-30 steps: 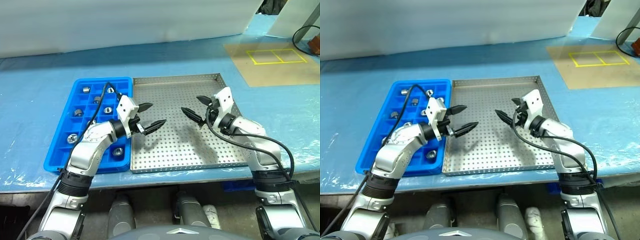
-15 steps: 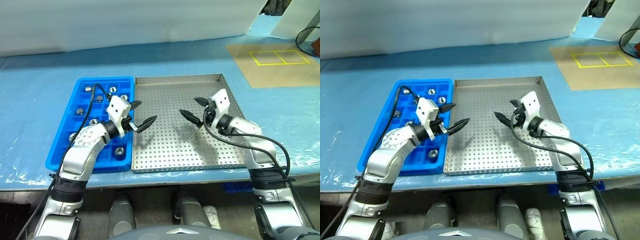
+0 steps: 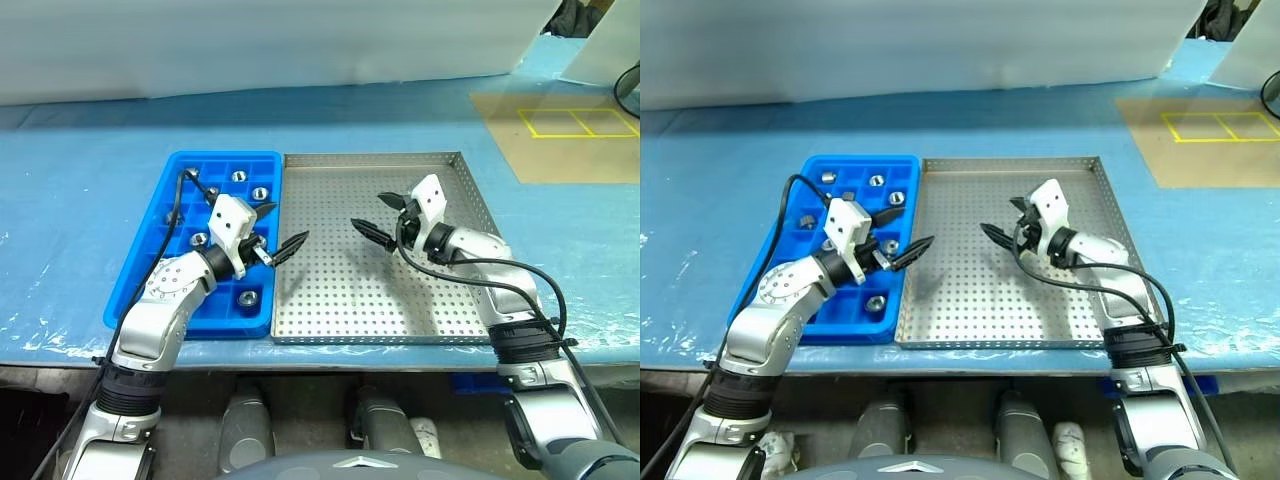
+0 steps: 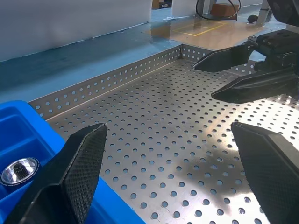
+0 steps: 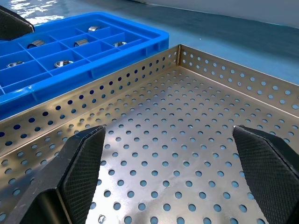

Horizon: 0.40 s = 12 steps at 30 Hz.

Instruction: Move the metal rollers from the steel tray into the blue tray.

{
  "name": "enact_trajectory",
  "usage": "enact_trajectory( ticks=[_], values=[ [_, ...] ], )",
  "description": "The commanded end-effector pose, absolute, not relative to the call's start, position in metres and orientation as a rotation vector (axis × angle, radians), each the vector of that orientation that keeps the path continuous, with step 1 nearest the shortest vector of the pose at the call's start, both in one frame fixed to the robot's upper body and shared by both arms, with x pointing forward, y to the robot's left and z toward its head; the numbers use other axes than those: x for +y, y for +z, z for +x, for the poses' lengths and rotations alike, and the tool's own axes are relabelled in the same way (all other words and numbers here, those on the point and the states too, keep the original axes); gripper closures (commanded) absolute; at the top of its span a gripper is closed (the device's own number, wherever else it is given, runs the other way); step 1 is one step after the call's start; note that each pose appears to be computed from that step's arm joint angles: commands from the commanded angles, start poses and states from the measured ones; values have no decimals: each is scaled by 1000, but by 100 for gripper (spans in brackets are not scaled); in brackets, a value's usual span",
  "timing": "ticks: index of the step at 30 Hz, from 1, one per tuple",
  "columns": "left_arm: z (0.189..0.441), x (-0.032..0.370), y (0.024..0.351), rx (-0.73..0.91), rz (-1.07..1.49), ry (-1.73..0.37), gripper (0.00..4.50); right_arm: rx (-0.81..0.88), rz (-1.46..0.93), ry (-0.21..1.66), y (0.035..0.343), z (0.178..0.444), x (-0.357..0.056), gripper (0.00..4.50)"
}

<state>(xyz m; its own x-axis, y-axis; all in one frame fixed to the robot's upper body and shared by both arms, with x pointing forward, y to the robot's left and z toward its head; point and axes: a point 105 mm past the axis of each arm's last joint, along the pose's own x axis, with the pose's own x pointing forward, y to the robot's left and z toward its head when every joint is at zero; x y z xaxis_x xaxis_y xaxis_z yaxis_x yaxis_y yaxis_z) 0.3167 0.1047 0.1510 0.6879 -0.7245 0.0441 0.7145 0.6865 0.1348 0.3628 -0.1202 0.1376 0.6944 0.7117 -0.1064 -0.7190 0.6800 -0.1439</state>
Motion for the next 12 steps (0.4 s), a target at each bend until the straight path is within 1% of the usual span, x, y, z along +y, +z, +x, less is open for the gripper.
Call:
enact_trajectory(
  ticks=[1, 12],
  values=[
    [314, 106, 166, -163, 141, -803, 1, -13, -190, 817, 151, 363, -116, 4],
    [315, 104, 165, -164, 139, -808, 1, -15, -195, 809, 151, 364, -117, 4]
  ],
)
